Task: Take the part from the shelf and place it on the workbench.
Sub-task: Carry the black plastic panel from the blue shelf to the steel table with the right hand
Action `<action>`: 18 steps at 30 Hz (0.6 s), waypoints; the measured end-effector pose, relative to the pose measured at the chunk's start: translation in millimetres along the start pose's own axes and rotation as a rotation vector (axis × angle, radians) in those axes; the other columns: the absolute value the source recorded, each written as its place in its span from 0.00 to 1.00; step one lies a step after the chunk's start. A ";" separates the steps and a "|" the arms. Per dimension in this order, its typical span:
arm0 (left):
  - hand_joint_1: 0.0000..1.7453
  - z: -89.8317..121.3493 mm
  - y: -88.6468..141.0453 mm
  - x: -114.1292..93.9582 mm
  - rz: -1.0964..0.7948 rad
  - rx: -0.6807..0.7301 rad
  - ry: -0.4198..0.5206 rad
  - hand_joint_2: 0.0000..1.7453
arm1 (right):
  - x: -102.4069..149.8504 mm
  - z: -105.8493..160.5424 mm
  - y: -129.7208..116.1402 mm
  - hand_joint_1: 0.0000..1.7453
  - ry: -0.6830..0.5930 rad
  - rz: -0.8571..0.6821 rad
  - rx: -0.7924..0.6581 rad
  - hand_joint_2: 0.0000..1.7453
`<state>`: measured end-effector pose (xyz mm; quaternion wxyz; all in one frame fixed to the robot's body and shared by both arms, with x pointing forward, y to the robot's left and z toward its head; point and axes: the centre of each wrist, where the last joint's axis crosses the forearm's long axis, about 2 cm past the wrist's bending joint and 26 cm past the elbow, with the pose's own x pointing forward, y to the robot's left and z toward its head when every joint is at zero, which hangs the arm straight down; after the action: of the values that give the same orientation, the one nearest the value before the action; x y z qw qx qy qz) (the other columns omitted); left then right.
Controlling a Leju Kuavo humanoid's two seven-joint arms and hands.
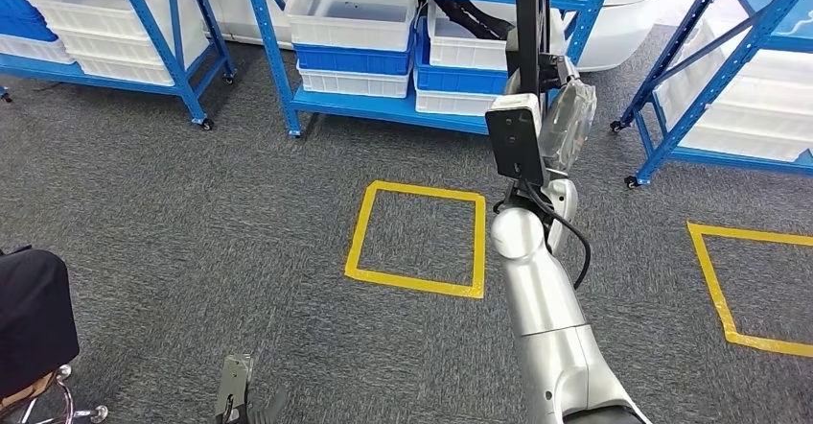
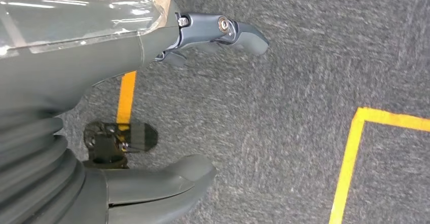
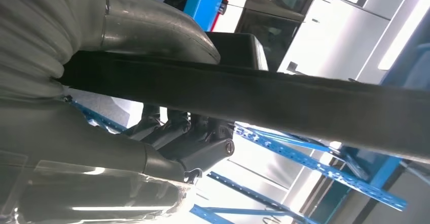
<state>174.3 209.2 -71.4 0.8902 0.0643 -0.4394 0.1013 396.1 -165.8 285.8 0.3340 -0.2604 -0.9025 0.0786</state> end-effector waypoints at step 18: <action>0.00 2.7 -4.9 -1.5 -0.001 -0.007 0.000 1.00 | -16.8 13.8 -6.6 1.00 0.029 0.048 0.008 1.00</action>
<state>172.5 203.7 -71.1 0.8904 0.0614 -0.4399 0.0993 395.2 -179.7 267.9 0.3463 -0.2818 -0.8906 0.0865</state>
